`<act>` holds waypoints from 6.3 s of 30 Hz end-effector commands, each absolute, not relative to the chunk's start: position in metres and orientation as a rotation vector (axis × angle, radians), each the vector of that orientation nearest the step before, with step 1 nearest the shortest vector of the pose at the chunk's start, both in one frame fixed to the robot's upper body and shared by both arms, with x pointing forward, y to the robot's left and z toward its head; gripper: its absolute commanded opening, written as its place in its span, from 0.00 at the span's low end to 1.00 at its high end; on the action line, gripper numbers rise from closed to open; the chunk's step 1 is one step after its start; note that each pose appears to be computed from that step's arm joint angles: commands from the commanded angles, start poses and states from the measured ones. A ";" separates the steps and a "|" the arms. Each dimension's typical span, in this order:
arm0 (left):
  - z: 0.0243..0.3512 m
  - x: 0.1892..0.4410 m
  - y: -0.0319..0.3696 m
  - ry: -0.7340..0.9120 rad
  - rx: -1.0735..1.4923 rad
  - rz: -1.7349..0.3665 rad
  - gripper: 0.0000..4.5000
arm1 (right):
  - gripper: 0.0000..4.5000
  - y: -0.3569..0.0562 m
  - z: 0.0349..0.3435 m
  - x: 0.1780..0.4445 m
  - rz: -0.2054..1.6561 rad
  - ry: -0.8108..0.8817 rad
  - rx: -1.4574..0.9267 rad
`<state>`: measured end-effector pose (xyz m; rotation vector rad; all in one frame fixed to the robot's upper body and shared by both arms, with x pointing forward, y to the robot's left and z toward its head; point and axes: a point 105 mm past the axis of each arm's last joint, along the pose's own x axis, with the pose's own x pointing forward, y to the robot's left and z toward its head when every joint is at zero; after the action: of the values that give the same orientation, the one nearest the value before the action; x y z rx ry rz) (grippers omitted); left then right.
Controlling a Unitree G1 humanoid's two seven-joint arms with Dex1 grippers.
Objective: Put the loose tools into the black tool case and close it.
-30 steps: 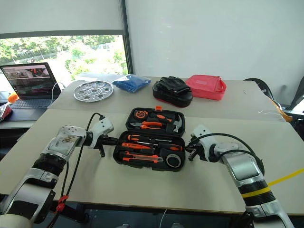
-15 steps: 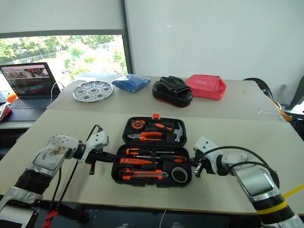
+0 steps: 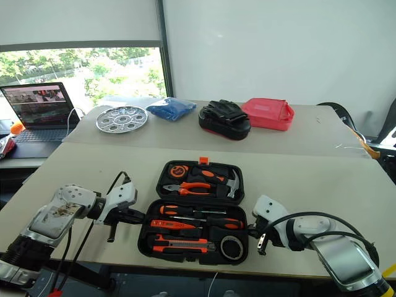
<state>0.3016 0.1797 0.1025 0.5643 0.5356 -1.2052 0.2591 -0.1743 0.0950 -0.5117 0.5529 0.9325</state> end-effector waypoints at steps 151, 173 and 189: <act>0.196 0.356 0.135 0.008 0.066 -0.795 0.01 | 0.00 -0.168 0.171 0.329 0.506 0.112 -0.140; 0.177 0.327 0.160 -0.220 0.291 -0.656 0.01 | 0.00 -0.152 0.164 0.287 0.546 -0.247 -0.577; 0.146 0.331 0.165 -0.328 0.508 -0.617 0.01 | 0.00 -0.171 0.148 0.296 0.494 -0.402 -0.955</act>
<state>0.3361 0.1605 0.1369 0.4523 -0.2701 -0.6198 0.3004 -0.1670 0.1330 -0.8962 -0.3190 0.5245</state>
